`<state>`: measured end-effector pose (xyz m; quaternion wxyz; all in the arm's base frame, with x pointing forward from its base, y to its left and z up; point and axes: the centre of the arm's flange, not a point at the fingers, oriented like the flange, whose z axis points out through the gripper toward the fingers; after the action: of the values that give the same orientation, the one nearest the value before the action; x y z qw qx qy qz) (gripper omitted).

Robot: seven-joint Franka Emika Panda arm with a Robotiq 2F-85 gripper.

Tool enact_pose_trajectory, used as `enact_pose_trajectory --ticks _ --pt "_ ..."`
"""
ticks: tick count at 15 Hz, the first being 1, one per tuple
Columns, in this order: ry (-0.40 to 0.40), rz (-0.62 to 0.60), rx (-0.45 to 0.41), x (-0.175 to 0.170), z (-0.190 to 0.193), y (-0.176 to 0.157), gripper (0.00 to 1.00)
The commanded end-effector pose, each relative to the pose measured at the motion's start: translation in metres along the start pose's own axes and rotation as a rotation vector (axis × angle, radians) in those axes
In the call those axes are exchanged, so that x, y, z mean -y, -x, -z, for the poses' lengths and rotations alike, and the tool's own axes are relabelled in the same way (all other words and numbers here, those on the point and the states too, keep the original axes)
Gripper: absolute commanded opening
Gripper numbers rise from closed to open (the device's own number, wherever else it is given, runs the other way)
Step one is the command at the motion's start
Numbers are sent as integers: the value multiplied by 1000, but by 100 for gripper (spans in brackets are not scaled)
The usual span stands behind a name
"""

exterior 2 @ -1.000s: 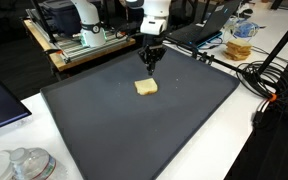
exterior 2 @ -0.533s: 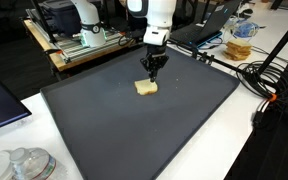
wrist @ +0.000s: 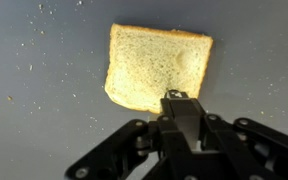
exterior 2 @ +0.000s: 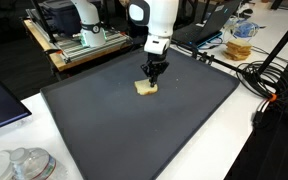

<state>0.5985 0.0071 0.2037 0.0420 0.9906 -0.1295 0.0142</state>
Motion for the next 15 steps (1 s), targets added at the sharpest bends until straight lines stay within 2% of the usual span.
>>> enact_pose_trajectory --ticks 1,9,15 --pt "-12 -3 20 0 -16 -7 5" --pt "-52 -37 67 -6 -54 2 5" --pt "-78 -52 41 -16 -67 14 5"
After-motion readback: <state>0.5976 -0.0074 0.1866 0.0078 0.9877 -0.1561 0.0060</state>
